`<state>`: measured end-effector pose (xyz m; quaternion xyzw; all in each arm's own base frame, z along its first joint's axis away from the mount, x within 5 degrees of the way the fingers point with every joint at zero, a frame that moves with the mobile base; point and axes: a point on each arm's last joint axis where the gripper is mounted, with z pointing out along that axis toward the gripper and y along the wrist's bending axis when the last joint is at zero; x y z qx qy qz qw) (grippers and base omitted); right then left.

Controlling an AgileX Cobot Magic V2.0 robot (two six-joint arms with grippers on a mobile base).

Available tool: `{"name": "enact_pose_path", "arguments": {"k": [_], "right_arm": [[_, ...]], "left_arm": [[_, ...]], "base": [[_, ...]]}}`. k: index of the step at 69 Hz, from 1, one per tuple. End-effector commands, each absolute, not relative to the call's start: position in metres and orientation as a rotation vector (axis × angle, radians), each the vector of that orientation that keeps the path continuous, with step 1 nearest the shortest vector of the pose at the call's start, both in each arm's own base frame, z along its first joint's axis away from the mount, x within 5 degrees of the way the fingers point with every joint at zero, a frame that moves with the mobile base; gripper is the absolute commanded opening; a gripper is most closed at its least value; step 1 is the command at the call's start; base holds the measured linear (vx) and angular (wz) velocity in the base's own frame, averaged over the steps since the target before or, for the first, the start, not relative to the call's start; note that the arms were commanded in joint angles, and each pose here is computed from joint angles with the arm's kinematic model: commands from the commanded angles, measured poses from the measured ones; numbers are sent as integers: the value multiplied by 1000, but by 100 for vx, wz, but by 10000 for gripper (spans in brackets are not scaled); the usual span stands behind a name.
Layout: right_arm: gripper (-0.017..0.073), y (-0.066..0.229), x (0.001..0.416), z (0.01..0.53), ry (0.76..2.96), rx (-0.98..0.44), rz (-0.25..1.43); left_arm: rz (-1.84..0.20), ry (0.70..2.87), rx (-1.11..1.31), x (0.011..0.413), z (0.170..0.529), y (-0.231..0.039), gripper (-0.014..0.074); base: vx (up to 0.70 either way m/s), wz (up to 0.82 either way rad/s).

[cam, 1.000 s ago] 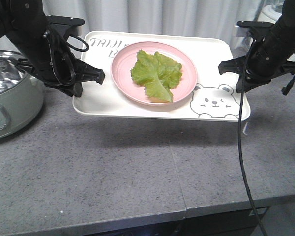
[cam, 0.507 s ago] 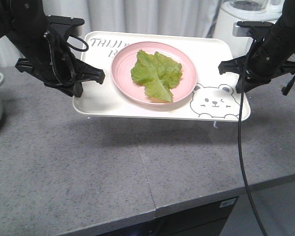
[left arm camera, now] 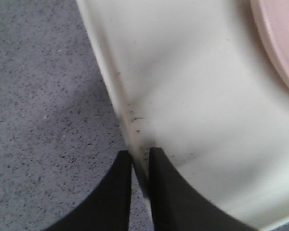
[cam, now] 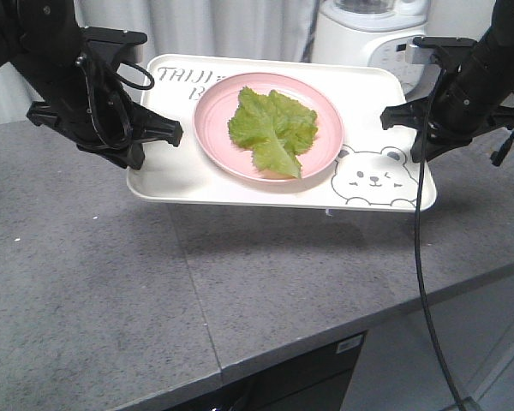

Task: Transfer vegetables to tray and serve
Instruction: 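Drive the base away from the counter holding the tray with both grippers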

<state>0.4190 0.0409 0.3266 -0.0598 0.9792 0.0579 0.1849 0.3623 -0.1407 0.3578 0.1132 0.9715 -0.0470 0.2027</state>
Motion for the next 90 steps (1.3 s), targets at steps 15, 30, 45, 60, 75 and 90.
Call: {"name": "enact_pose_path", "arguments": {"k": [15, 30, 45, 60, 75, 90], "right_arm": [[-6, 43, 404, 360, 2680, -216, 174], [-6, 43, 404, 360, 2680, -216, 174], [-6, 43, 404, 360, 2680, -216, 174], [-6, 43, 404, 360, 2680, -216, 174], [-6, 43, 404, 360, 2680, -216, 174], [-6, 43, 404, 360, 2680, -216, 174]], "left_arm": [[-206, 2583, 349, 349, 392, -144, -6], [-206, 2583, 349, 349, 392, -144, -6], [-206, 2583, 349, 349, 392, -144, -6], [-206, 2583, 349, 349, 392, -144, -6], [-206, 2583, 349, 349, 392, -144, -6], [-206, 2583, 349, 349, 392, -144, -6]], "base": [[1, -26], [1, -27], [1, -27], [0, -26], [-1, -25], [-1, -24]]}}
